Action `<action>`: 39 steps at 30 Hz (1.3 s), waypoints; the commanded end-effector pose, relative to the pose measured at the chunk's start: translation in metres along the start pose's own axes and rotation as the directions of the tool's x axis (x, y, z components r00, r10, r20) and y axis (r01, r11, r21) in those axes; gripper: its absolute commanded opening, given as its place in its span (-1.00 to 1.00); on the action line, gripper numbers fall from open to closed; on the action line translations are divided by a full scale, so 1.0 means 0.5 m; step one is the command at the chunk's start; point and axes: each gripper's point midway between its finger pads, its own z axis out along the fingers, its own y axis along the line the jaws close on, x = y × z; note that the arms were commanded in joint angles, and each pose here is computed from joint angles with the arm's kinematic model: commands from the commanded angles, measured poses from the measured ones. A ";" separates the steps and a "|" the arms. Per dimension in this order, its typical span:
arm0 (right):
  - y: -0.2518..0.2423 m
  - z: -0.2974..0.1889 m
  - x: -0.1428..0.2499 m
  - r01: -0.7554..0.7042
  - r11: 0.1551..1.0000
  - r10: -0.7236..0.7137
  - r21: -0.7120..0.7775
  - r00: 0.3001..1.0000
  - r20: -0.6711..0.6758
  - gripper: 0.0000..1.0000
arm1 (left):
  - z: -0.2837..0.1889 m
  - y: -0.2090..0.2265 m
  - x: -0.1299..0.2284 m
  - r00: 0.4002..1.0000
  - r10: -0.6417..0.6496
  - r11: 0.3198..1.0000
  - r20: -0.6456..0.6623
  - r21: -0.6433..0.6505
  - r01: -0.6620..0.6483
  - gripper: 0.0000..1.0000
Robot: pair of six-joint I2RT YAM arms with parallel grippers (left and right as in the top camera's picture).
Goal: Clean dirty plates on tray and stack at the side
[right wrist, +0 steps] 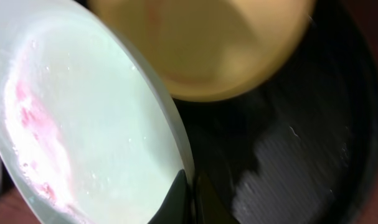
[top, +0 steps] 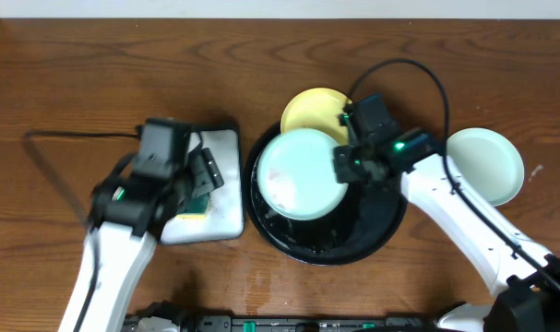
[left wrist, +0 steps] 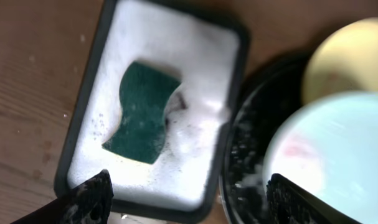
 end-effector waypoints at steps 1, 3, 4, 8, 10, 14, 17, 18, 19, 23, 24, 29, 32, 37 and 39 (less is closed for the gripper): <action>0.081 -0.025 -0.033 0.072 0.995 -0.066 -0.062 0.993 0.099 -0.97 | -0.059 -0.002 -0.006 0.997 0.000 0.998 0.072 0.061 -0.004 0.60; 0.119 -0.024 -0.049 0.116 0.991 -0.104 -0.068 0.982 0.158 -0.98 | -0.091 -0.004 -0.003 0.994 -0.006 0.995 0.110 0.104 -0.006 0.60; 0.138 -0.021 -0.056 0.136 0.988 -0.121 -0.069 0.975 0.186 -0.98 | -0.105 -0.007 -0.001 0.992 -0.009 0.992 0.124 0.128 -0.007 0.60; 0.208 -0.003 -0.083 0.211 0.976 -0.187 -0.053 0.937 0.294 -0.97 | -0.150 -0.010 0.012 0.986 -0.017 0.980 0.166 0.198 -0.017 0.60; 0.242 0.007 -0.095 0.301 0.953 -0.273 -0.029 0.898 0.346 -0.98 | -0.165 -0.005 0.021 0.984 -0.019 0.978 0.179 0.209 -0.019 0.60; 0.290 0.000 -0.122 0.485 0.870 -0.472 0.091 0.764 0.440 -0.98 | -0.179 0.006 0.035 0.983 -0.020 0.977 0.183 0.210 -0.019 0.60; 0.316 -0.031 -0.147 0.558 0.803 -0.579 0.209 0.647 0.496 -0.98 | -0.179 0.009 0.039 0.984 -0.018 0.978 0.177 0.207 -0.019 0.60; 0.324 -0.041 -0.154 0.568 0.788 -0.599 0.237 0.617 0.510 -0.98 | -0.179 0.009 0.039 0.984 -0.019 0.978 0.177 0.207 -0.019 0.61; 0.332 -0.053 -0.159 0.573 0.778 -0.610 0.258 0.593 0.526 -0.98 | -0.179 0.009 0.039 0.984 -0.019 0.978 0.177 0.207 -0.018 0.61; 0.358 -0.092 -0.165 0.594 0.752 -0.634 0.288 0.529 0.565 -0.98 | -0.179 0.009 0.039 0.984 -0.019 0.978 0.177 0.207 -0.019 0.61; 0.359 -0.101 -0.167 0.589 0.752 -0.633 0.295 0.522 0.571 -0.98 | -0.179 0.009 0.039 0.984 -0.019 0.978 0.177 0.207 -0.019 0.61; 0.358 -0.139 -0.182 0.543 0.766 -0.624 0.344 0.498 0.603 -0.98 | -0.179 0.009 0.039 0.984 -0.019 0.978 0.177 0.207 -0.018 0.61; 0.374 -0.153 -0.183 0.572 0.727 -0.664 0.380 0.442 0.603 -0.98 | -0.179 0.009 0.039 0.984 -0.018 0.978 0.177 0.207 -0.019 0.61; 0.395 -0.181 -0.188 0.587 0.691 -0.693 0.422 0.370 0.619 -0.98 | -0.179 0.009 0.039 0.984 -0.019 0.978 0.177 0.207 -0.018 0.61; 0.400 -0.190 -0.191 0.581 0.685 -0.699 0.440 0.351 0.623 -0.97 | -0.179 0.009 0.039 0.984 -0.018 0.978 0.177 0.207 -0.019 0.61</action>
